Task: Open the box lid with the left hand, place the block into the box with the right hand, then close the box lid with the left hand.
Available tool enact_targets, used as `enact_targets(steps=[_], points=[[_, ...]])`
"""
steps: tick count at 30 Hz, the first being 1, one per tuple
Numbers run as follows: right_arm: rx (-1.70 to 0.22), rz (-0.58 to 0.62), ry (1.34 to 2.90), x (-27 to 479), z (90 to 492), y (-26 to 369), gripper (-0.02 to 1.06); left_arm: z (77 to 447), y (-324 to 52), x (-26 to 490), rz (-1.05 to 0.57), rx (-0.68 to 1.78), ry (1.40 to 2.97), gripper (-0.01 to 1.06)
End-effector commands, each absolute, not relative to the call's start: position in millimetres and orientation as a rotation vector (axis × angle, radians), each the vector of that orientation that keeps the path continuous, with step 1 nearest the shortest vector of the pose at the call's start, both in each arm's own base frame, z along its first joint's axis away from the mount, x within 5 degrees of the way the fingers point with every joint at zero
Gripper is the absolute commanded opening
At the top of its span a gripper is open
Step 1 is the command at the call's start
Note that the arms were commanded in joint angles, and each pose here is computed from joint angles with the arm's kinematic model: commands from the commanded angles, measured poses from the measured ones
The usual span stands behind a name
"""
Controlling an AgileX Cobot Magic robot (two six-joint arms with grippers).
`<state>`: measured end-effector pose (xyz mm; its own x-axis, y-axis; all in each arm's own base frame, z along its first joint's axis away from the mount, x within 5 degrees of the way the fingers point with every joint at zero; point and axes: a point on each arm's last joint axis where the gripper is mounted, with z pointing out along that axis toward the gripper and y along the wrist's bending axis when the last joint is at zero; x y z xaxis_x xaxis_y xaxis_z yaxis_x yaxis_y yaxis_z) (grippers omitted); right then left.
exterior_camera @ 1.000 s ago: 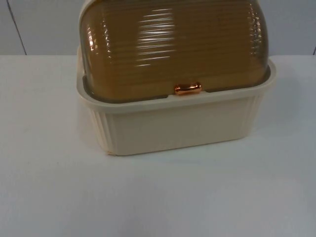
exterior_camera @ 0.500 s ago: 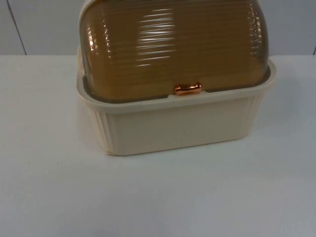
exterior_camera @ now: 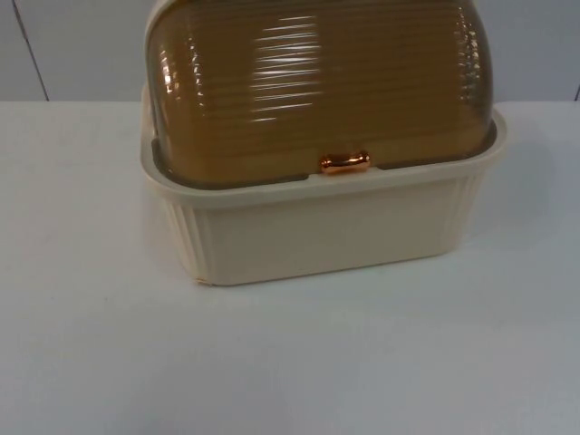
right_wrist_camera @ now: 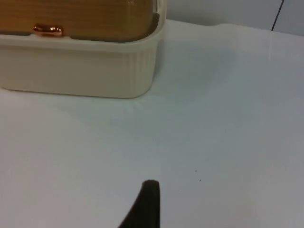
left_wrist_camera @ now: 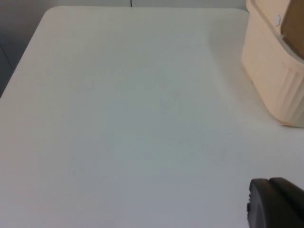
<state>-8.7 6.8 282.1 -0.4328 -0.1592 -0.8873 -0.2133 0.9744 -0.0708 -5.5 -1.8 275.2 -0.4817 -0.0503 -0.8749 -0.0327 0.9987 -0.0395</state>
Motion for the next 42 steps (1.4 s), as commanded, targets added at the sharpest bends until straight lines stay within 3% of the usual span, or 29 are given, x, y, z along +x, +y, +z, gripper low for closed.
enact_targets(steps=[1, 5, 7, 8, 9, 10, 11, 12, 13, 15, 30, 42], points=[[-0.258, 0.062, 2.03, -8.7, 280.6, 6.2, 0.82, 274.9, -1.3, -5.0, -0.017, -0.069, 2.062, 0.0], [-0.258, 0.062, 2.03, -8.7, 280.6, 6.2, 0.82, 274.9, -1.3, -5.0, -0.017, -0.069, 2.062, 0.01], [-0.258, 0.062, 2.03, -8.7, 280.6, 6.2, 0.82, 274.9, -1.4, -5.0, -0.018, -0.066, 2.062, 0.14], [-0.258, 0.062, 2.03, -8.7, 280.6, 6.2, 0.82, 274.9, -1.4, -5.0, -0.018, -0.066, 2.062, 0.29], [-0.258, 0.062, 2.03, -8.7, 280.6, 6.2, 0.82, 274.9, -1.4, -5.0, -0.018, -0.066, 2.062, 0.29], [-0.258, 0.062, 2.03, -8.7, 280.6, 6.2, 0.83, 274.9, -1.4, -5.0, -0.02, -0.069, 2.062, 0.44], [-0.258, 0.062, 2.03, -8.7, 280.6, 6.2, 0.87, 274.9, -1.2, -5.0, -0.017, -0.069, 2.062, 0.76], [-0.258, 0.062, 2.03, -8.7, 280.6, 6.2, 0.93, 274.9, -1.2, -5.0, -0.017, -0.069, 2.062, 0.98], [-0.258, 0.06, 2.031, -8.7, 280.6, 6.0, 1.01, 274.9, -1.2, -5.0, -0.019, -0.072, 2.062, 1.05], [-0.258, 0.06, 2.031, -8.7, 280.6, 6.0, 1.05, 274.9, -1.2, -5.0, -0.019, -0.072, 2.062, 1.05], [-0.239, 0.055, 2.034, -8.5, 280.5, 4.9, 1.05, 274.9, -1.2, -5.0, -0.019, -0.072, 2.062, 1.05], [-0.119, 0.047, 2.043, -7.7, 280.5, -0.3, 1.05, 275.1, -1.5, -4.9, -0.023, -0.072, 2.06, 1.05]])
